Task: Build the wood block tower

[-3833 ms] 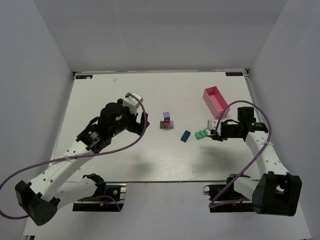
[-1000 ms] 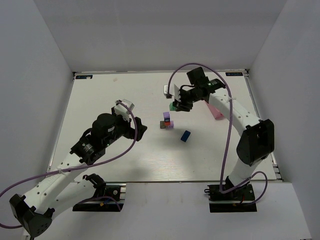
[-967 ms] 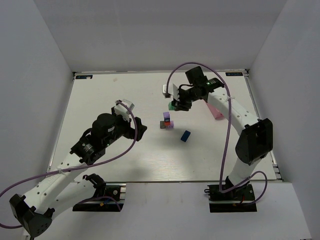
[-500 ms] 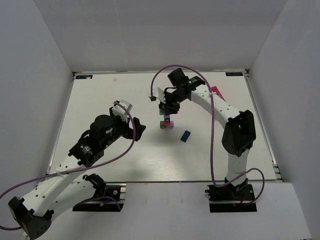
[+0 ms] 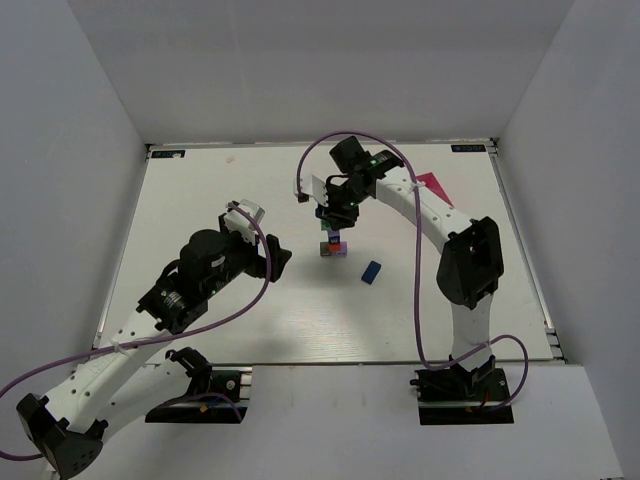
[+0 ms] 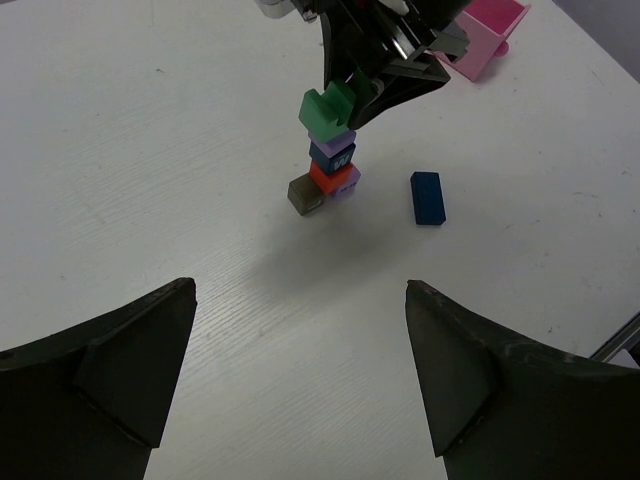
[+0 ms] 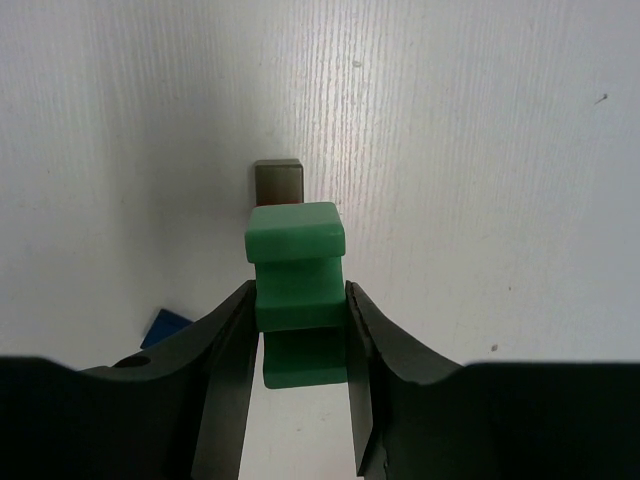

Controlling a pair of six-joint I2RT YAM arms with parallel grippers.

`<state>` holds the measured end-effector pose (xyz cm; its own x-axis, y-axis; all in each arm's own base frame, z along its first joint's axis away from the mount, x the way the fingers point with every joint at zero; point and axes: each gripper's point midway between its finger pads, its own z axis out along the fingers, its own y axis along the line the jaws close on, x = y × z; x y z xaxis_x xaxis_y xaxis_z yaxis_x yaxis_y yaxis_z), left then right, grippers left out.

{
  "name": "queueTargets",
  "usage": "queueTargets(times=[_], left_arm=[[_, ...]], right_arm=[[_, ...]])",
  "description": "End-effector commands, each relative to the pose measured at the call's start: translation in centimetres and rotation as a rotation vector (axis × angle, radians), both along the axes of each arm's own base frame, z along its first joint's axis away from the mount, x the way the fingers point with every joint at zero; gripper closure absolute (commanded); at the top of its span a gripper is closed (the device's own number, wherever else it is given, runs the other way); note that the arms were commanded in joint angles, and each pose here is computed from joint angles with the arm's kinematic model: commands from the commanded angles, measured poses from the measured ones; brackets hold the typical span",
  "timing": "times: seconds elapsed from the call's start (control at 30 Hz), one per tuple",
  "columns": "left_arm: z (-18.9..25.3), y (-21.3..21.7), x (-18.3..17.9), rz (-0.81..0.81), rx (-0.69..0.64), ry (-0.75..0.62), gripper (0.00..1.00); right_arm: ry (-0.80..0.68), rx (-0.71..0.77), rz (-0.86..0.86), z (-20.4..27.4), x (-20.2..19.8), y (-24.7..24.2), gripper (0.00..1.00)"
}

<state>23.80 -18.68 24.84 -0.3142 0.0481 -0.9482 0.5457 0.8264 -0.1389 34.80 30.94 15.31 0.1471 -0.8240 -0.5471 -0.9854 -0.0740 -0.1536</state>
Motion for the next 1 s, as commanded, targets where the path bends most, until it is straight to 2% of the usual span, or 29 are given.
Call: queueTargets(times=[0.0,0.97], left_arm=[[0.64,0.04,-0.03,-0.003,-0.013,-0.024,0.05],[0.64,0.04,-0.03,-0.003,-0.013,-0.024,0.05]], right_arm=[[-0.003,-0.009,-0.010,0.61,0.15,0.19,1.00],[0.016,-0.022,-0.008,-0.28,0.22,0.37,1.00]])
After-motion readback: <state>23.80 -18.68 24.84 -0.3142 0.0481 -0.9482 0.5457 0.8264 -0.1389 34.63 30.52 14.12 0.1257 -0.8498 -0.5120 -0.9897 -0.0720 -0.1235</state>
